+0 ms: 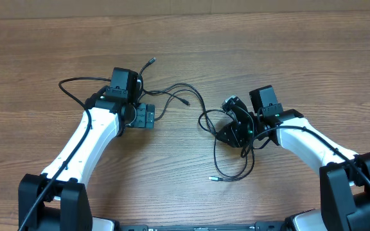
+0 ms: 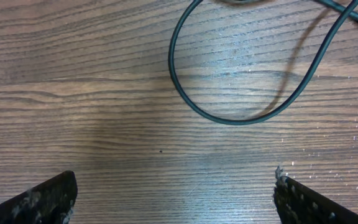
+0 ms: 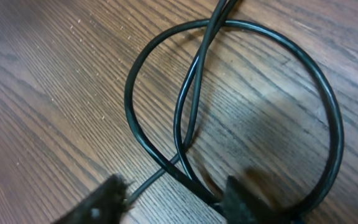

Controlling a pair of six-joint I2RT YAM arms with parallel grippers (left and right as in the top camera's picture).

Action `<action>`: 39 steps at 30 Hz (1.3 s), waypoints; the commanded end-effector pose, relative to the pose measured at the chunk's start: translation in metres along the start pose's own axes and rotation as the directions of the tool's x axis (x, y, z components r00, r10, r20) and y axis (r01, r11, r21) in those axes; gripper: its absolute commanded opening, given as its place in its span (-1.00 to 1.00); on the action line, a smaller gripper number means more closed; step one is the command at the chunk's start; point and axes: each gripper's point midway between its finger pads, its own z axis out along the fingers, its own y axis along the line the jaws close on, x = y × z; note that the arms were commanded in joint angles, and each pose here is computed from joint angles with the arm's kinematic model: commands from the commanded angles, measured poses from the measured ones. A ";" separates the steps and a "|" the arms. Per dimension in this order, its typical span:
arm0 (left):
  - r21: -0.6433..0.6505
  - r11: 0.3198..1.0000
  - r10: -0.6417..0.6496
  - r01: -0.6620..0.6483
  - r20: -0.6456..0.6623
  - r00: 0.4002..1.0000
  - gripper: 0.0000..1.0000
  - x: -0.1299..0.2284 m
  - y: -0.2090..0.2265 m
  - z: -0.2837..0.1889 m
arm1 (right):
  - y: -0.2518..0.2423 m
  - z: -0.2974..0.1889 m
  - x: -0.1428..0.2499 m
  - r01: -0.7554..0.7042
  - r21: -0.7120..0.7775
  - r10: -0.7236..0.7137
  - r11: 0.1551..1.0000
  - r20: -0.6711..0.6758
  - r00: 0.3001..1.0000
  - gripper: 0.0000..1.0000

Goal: Untangle cables

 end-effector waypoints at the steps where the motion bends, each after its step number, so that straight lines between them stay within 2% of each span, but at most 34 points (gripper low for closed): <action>1: -0.009 1.000 0.012 -0.012 0.002 1.000 1.00 0.001 0.001 0.000 | -0.001 0.003 0.004 0.010 0.006 -0.010 1.000 -0.008 1.000 0.29; 3: -0.009 1.000 0.012 -0.012 0.002 1.000 1.00 0.001 0.001 0.000 | -0.004 0.003 0.003 0.014 0.021 -0.014 1.000 -0.004 1.000 0.57; 4: -0.009 1.000 0.012 -0.012 0.002 1.000 0.99 0.001 0.001 0.000 | -0.006 0.003 0.002 0.016 0.030 -0.016 0.999 -0.003 1.000 0.61; 10: -0.008 1.000 0.012 -0.012 0.002 1.000 0.99 0.001 0.001 0.000 | -0.011 0.004 0.003 0.017 0.058 -0.017 0.998 -0.010 1.000 0.64; 19: -0.009 1.000 0.012 -0.012 0.002 1.000 0.99 0.001 0.001 0.000 | -0.011 0.018 0.016 -0.015 0.017 0.016 1.000 -0.055 0.998 0.29; 21: -0.009 1.000 0.012 -0.012 0.002 1.000 0.99 0.001 0.001 0.000 | -0.011 0.019 0.016 -0.019 0.011 0.019 1.000 -0.055 0.998 0.11; 25: -0.009 1.000 0.012 -0.012 0.001 1.000 0.99 0.001 0.001 0.000 | -0.012 0.020 0.016 -0.018 0.012 0.019 1.000 -0.053 0.998 -0.05; 32: -0.009 1.000 0.012 -0.012 0.002 1.000 0.99 0.001 0.001 0.000 | -0.012 0.019 0.011 -0.045 0.016 0.046 0.999 -0.040 0.998 -0.92; 39: -0.009 1.000 0.012 -0.012 0.002 1.000 0.99 0.001 0.001 0.000 | -0.003 0.005 0.000 -0.118 -0.004 0.117 0.993 -0.068 0.991 -0.92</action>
